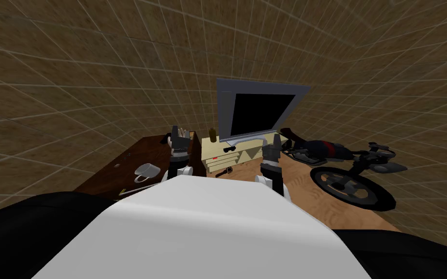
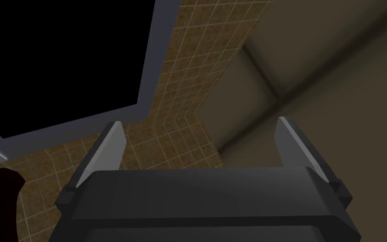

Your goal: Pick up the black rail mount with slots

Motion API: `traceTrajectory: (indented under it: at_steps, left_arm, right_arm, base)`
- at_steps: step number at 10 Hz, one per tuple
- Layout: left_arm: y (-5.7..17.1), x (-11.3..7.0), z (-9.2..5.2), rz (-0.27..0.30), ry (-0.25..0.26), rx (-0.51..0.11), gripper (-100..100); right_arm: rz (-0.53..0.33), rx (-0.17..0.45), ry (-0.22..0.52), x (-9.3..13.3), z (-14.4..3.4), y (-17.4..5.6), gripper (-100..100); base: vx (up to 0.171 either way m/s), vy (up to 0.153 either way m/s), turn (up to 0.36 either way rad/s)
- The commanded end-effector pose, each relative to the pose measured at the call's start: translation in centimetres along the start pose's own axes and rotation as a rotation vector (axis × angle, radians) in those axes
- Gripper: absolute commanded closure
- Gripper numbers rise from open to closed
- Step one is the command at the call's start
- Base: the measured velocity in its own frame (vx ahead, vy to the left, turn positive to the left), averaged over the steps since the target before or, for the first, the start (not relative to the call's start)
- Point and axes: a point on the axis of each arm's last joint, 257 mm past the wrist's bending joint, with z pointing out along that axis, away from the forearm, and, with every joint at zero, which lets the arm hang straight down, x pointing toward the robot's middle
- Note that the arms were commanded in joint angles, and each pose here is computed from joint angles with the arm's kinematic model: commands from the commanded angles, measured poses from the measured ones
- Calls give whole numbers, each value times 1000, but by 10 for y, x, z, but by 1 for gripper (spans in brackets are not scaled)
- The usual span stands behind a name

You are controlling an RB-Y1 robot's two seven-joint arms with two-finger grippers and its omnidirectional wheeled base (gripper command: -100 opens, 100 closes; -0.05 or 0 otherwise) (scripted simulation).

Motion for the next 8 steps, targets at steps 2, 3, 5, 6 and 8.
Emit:
traceTrajectory:
  at_steps: [2, 3, 5, 6, 8]
  left_arm:
    - [0, 0, 0, 0, 0, 0, 0]
    - [0, 0, 0, 0, 0, 0, 0]
    - [0, 0, 0, 0, 0, 0, 0]
    - [0, 0, 0, 0, 0, 0, 0]
    - [0, 0, 0, 0, 0, 0, 0]
  right_arm:
    - [-23, 7, 64, 14, 2, -2, -100]
    - [-32, 13, 97, 22, 2, -3, -100]
    - [-49, 29, 169, 42, 3, -8, -100]
    - [-52, 29, 174, 43, 3, -8, -100]
    - [-71, 48, 257, 68, 3, -14, -100]
  base:
    - [-31, -21, 66]
    - [-52, -40, 109]
    - [-63, -65, 158]
    - [-49, -62, 43]
    - [-48, -51, 188]
